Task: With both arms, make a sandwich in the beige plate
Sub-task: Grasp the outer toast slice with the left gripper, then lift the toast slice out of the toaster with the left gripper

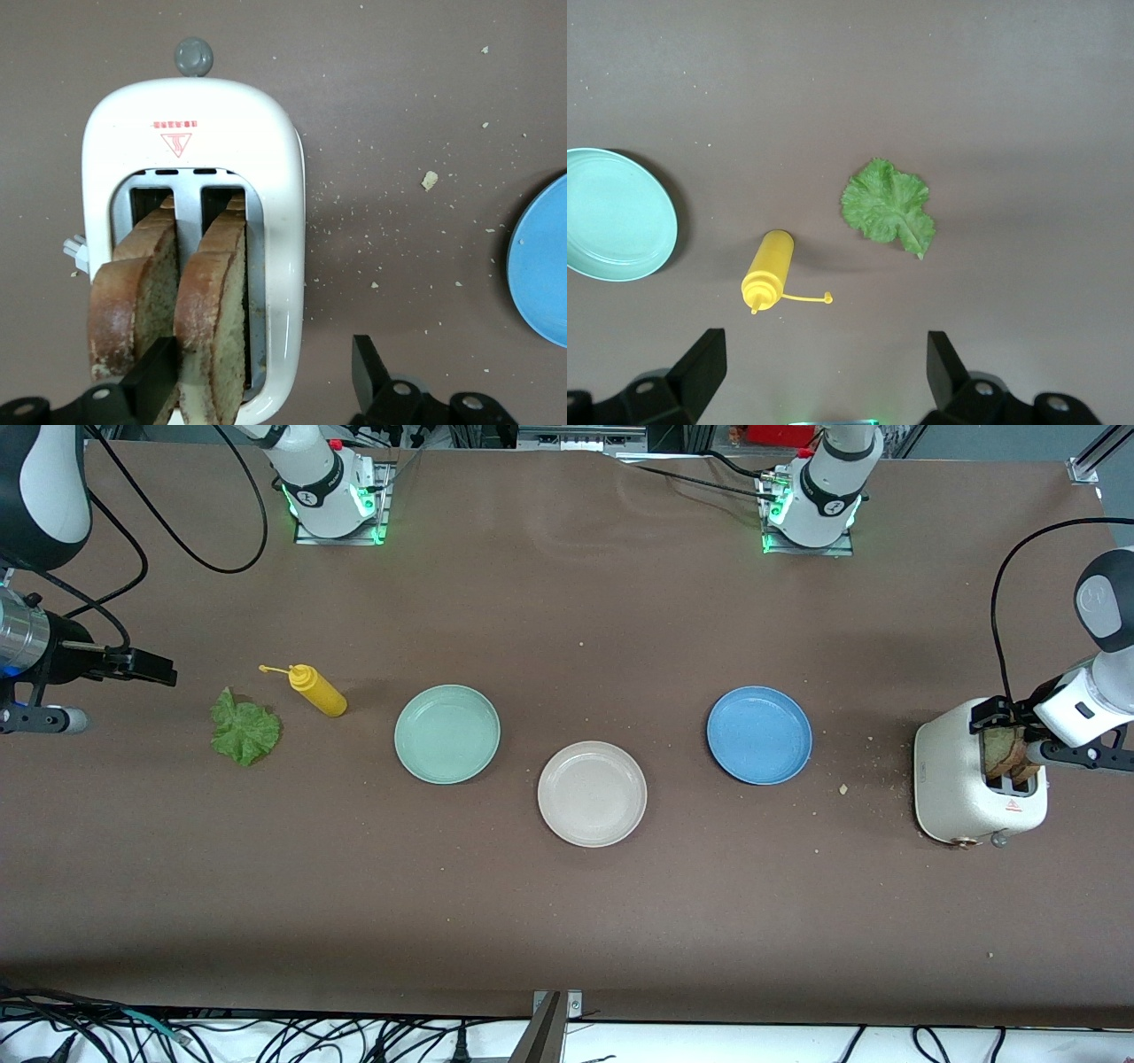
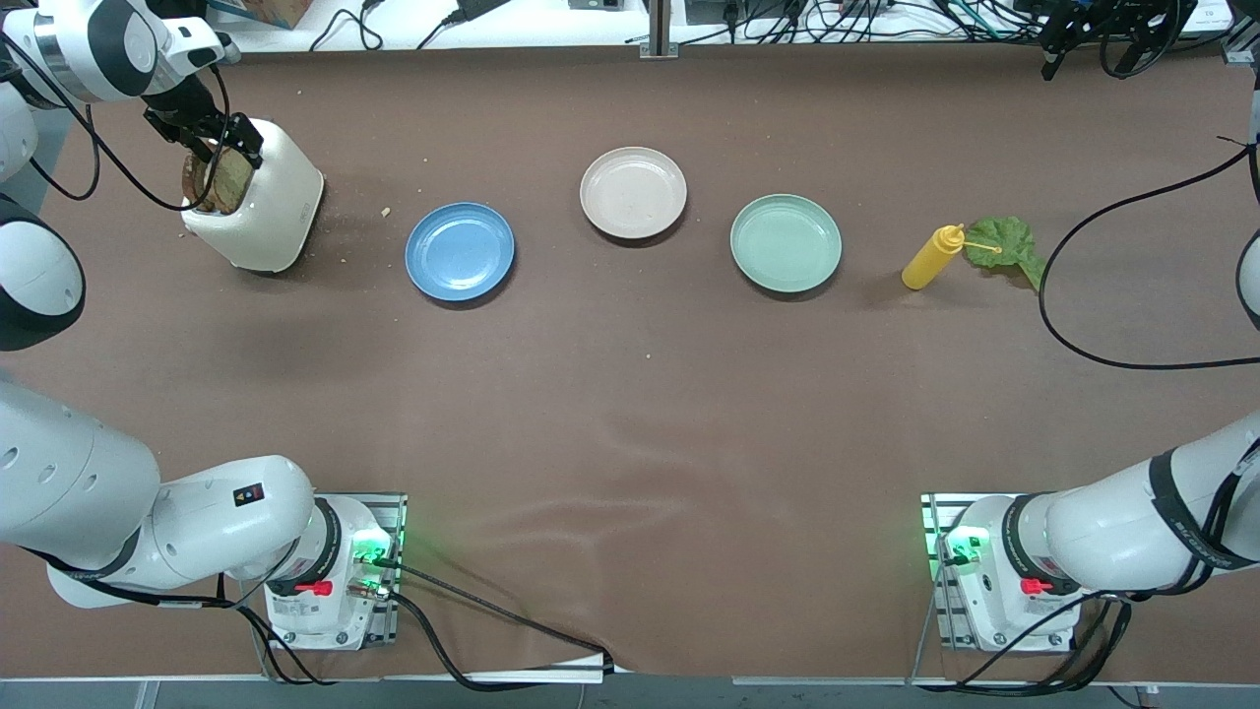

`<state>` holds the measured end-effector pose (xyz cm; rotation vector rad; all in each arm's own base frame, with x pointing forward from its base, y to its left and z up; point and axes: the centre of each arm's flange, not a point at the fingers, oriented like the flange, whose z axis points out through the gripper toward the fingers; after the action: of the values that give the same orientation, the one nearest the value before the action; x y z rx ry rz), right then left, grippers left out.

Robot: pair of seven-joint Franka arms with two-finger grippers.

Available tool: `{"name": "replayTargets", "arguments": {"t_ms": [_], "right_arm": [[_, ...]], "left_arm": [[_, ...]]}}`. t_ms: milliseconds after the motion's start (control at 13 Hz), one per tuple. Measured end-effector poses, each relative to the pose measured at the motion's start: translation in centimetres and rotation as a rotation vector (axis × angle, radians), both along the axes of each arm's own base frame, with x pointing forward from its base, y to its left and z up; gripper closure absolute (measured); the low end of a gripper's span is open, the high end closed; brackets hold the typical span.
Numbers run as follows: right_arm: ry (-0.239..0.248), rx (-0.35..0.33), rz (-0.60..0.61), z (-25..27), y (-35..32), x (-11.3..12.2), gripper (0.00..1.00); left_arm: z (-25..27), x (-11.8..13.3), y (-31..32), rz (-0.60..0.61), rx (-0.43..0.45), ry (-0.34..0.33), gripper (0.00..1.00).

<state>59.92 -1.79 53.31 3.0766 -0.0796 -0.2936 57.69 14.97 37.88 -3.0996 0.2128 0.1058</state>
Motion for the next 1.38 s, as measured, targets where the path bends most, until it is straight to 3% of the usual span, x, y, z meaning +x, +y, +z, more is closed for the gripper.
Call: {"name": "replayTargets", "arguments": {"t_ms": [692,1154,1385], "right_arm": [[0.000,0.000,0.000,0.0,0.0,0.0,0.00],[0.000,0.000,0.000,0.0,0.0,0.0,0.00],[0.000,0.000,0.000,0.0,0.0,0.0,0.00]], "left_arm": [[-2.3,0.4,1.6,0.022,-0.010,0.018,0.22],[-1.9,0.6,2.0,0.028,-0.008,0.009,0.86],[0.3,1.2,2.4,0.023,-0.009,0.023,0.88]]}}
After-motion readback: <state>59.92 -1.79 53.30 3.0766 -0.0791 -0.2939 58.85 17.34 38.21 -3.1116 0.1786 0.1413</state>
